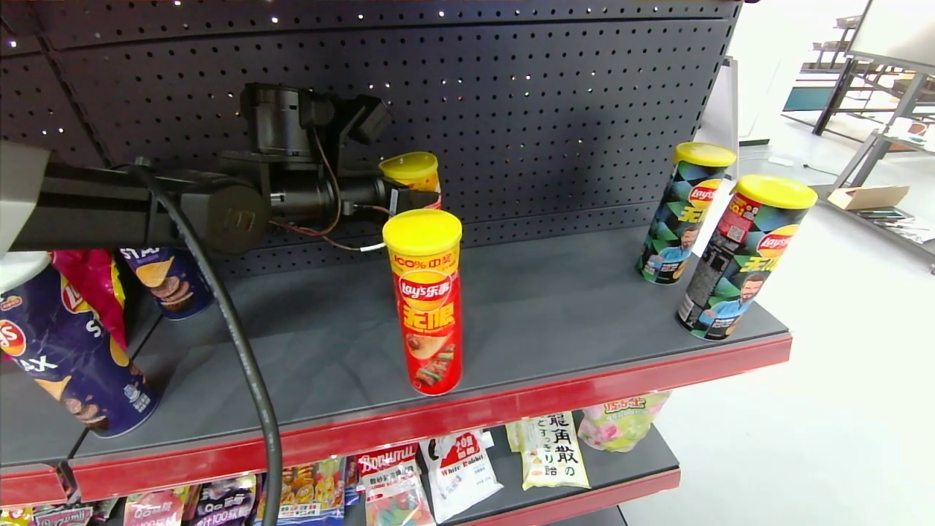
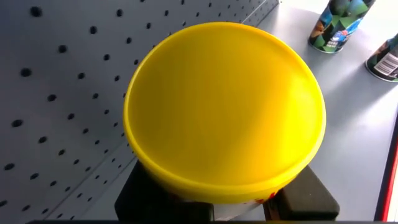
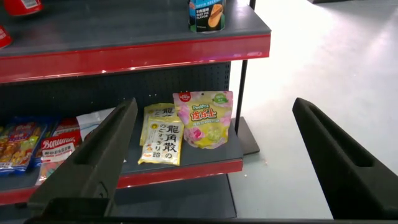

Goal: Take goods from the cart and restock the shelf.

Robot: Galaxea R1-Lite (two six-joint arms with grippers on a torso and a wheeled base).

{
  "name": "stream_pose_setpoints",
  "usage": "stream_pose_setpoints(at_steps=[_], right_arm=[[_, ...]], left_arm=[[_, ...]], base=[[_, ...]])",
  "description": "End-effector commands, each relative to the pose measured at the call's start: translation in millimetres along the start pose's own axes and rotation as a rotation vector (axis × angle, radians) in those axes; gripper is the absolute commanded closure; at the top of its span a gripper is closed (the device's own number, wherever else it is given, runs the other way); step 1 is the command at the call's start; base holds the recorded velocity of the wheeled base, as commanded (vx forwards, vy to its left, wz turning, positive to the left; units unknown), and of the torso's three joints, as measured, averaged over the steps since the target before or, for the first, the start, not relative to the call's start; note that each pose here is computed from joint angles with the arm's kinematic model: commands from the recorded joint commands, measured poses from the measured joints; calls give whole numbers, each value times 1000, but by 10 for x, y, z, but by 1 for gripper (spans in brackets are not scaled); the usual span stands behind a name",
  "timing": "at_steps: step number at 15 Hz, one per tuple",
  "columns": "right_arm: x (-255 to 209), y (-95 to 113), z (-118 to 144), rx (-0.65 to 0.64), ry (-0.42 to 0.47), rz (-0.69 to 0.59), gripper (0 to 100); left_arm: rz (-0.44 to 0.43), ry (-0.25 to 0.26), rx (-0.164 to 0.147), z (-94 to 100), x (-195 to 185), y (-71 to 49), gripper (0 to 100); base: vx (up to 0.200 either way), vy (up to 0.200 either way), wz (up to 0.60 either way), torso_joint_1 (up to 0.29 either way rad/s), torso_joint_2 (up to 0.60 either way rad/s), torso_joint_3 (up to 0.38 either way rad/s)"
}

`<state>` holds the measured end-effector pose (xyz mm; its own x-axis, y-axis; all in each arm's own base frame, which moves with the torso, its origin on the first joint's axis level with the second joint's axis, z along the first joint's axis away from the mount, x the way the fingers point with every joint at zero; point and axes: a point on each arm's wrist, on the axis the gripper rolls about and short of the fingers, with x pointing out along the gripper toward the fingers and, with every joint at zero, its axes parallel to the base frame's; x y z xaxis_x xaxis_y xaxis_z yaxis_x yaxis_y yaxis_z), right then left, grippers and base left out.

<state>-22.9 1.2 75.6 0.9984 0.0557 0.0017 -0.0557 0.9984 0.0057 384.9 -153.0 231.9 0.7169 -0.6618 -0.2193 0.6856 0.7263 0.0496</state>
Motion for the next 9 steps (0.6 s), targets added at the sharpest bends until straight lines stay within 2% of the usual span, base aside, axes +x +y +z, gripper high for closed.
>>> stream_pose_setpoints(at_steps=[1, 9], right_arm=[[1, 0, 1, 0, 2, 1, 0], [-1, 0, 5, 0, -1, 1, 0]], left_arm=[[-4, -2, 1, 5, -2, -17, 100], [-13, 9, 0, -32, 19, -54, 100]], base=[[0, 0, 0, 0, 0, 0], [0, 0, 0, 0, 0, 0]])
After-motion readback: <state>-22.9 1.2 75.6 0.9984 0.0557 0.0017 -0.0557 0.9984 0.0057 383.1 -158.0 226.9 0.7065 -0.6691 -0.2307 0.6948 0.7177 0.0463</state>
